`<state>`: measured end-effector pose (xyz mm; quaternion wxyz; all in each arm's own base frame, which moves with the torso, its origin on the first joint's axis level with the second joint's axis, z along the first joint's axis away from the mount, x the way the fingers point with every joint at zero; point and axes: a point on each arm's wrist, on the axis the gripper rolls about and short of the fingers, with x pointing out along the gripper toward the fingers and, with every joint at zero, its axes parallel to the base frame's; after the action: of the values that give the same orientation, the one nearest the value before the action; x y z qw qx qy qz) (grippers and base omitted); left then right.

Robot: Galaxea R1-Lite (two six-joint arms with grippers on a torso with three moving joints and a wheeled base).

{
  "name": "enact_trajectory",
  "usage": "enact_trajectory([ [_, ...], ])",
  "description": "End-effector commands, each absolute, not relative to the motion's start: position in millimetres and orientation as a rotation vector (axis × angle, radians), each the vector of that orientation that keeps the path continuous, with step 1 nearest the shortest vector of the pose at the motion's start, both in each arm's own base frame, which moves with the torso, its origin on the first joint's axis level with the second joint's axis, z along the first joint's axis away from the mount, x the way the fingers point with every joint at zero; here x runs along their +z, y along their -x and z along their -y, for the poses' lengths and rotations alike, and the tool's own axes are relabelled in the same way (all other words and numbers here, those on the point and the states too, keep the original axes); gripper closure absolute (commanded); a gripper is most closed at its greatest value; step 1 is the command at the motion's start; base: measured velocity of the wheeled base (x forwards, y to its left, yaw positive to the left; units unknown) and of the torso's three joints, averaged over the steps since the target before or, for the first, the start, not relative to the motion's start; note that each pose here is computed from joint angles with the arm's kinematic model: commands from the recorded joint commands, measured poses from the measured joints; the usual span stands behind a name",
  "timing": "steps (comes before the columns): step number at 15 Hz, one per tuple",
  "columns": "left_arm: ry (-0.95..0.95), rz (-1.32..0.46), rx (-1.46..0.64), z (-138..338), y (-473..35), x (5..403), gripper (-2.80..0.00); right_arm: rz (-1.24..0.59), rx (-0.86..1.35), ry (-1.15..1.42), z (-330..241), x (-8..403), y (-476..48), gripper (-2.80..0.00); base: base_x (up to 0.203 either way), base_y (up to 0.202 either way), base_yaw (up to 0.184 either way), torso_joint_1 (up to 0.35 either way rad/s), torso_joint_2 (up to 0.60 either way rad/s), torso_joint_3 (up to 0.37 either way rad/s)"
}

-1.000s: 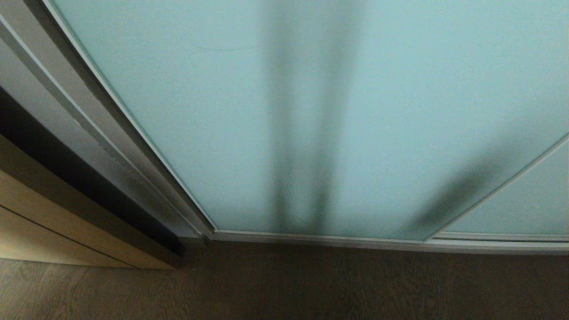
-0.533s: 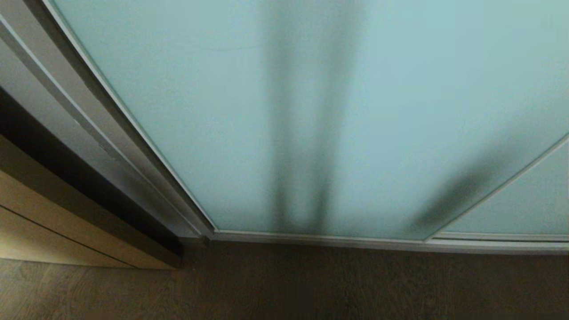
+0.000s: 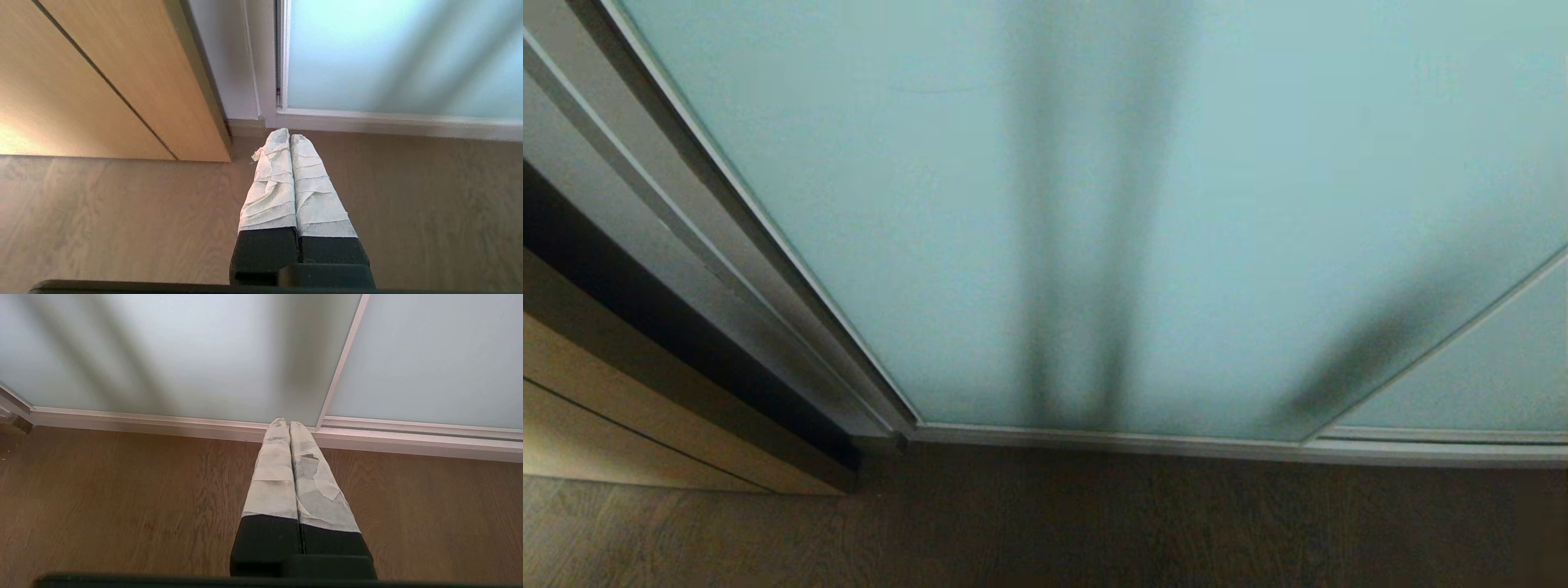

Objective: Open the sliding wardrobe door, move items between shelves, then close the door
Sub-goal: Close the door

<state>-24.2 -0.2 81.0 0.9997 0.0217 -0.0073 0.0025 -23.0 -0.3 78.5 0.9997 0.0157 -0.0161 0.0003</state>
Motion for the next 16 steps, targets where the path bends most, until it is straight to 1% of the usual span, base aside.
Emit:
enact_trajectory([
  [1,-0.047,0.136,0.007,0.3,34.0,115.9,0.00,0.032,0.001,-0.032,0.3,78.6,23.0,0.00,0.000,0.000,0.000,0.000,0.00,0.000],
  [4,-0.037,0.261,0.009,0.2,40.4,194.8,0.00,0.034,0.001,-0.031,0.3,78.6,23.1,0.00,0.000,0.000,0.000,0.000,0.00,0.000],
  [6,-0.028,0.359,0.009,0.1,25.6,255.1,0.00,0.032,0.001,-0.032,0.3,78.6,23.0,0.00,0.000,0.000,0.000,0.000,0.00,0.000],
  [9,-0.034,0.573,0.014,-0.1,-10.5,320.6,0.00,0.032,0.001,-0.032,0.3,78.6,23.0,0.00,0.000,0.000,0.000,0.000,0.00,0.000],
  [10,-0.040,0.639,0.017,-0.1,-19.2,332.5,0.00,0.032,0.001,-0.032,0.3,78.6,23.0,0.00,0.000,0.000,0.000,0.000,0.00,0.000],
  [13,-0.052,0.706,0.029,-0.4,-56.4,348.5,0.00,0.032,0.001,-0.032,0.3,78.6,23.0,0.00,0.000,0.000,0.000,0.000,0.00,0.000],
  [16,-0.075,0.817,0.119,-2.3,-96.7,360.6,0.00,0.032,0.001,-0.032,0.3,78.6,23.0,0.00,0.000,0.000,0.000,0.000,0.00,0.000],
])
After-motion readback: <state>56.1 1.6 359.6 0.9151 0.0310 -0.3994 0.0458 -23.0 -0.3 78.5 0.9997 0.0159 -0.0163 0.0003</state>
